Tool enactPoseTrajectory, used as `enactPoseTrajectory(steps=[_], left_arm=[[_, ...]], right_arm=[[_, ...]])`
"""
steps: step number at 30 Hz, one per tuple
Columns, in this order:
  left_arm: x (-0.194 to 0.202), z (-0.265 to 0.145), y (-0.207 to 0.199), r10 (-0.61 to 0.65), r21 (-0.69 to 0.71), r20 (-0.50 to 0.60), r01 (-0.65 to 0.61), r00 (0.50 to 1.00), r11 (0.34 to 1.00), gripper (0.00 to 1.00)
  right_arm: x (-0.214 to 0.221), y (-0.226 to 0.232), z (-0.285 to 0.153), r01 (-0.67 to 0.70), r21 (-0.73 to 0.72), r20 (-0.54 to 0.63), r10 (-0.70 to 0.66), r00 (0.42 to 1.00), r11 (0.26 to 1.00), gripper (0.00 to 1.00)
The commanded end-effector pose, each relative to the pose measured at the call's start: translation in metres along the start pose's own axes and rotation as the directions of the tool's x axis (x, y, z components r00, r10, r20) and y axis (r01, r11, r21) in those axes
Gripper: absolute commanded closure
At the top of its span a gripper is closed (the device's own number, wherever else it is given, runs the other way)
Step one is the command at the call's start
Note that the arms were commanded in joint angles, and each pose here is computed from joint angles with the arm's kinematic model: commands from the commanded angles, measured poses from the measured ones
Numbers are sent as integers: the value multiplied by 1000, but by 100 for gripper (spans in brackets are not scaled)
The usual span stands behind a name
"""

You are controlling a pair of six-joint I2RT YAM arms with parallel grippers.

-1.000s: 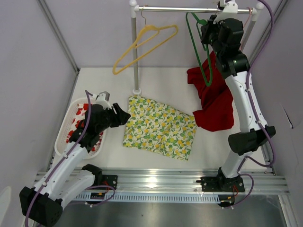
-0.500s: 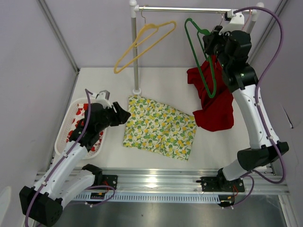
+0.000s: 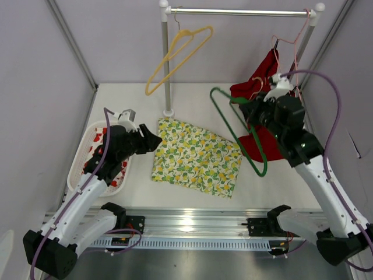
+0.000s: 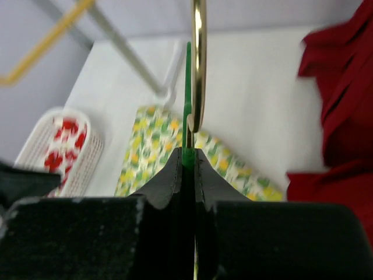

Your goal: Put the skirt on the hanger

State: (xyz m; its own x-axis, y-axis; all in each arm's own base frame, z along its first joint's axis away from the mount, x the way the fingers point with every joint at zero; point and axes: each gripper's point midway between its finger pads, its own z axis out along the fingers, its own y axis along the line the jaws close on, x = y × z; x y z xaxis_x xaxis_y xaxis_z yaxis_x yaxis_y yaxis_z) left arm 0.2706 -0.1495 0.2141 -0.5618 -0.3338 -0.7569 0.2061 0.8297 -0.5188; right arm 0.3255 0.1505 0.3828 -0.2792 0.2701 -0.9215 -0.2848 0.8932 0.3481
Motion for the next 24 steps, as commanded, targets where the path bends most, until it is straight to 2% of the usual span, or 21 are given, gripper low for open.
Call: enactPoseTrajectory(steps=[1,2,3,4,5,7,9,12,20,24], left_arm=[[-5,-9,-13,11,54,16,-11,1000,998,40],[-3,-10,-13,2,57,15,-3,1000,998,40],[-2,-13,-13,-1,59,17,-1,1000,998,40],[1,-14,-13,-3,59,10,2,1000,998,40],[2,-15,-13,-4,61,7,3,1000,998,41],[10,-20,-14,2,59,-14,-1,1000,998,42],[20,-25,-15,11,62,-50,-8,999,998,44],[33,-30,-13,26,46,-86,-22,996,999,46],[60,-42,-7,10,9,-133,-8,991,1000,55],[70,-41,-5,10,-13,-163,-12,987,1000,58]], right_arm=[[44,42,-20,-78,-171,-64,68,996,982,100],[51,53,-22,-94,-215,-65,82,994,972,100],[83,55,-20,-134,-221,-129,108,986,966,100],[100,75,-27,-145,-286,-164,101,981,947,100],[104,85,-27,-156,-320,-153,111,982,935,100],[136,92,-27,-194,-340,-207,128,970,920,100],[145,116,-29,-226,-422,-216,145,966,878,100],[167,135,-25,-246,-464,-251,140,958,851,100],[191,169,-9,-312,-547,-323,148,935,777,100],[227,172,-9,-319,-531,-380,116,918,785,100]])
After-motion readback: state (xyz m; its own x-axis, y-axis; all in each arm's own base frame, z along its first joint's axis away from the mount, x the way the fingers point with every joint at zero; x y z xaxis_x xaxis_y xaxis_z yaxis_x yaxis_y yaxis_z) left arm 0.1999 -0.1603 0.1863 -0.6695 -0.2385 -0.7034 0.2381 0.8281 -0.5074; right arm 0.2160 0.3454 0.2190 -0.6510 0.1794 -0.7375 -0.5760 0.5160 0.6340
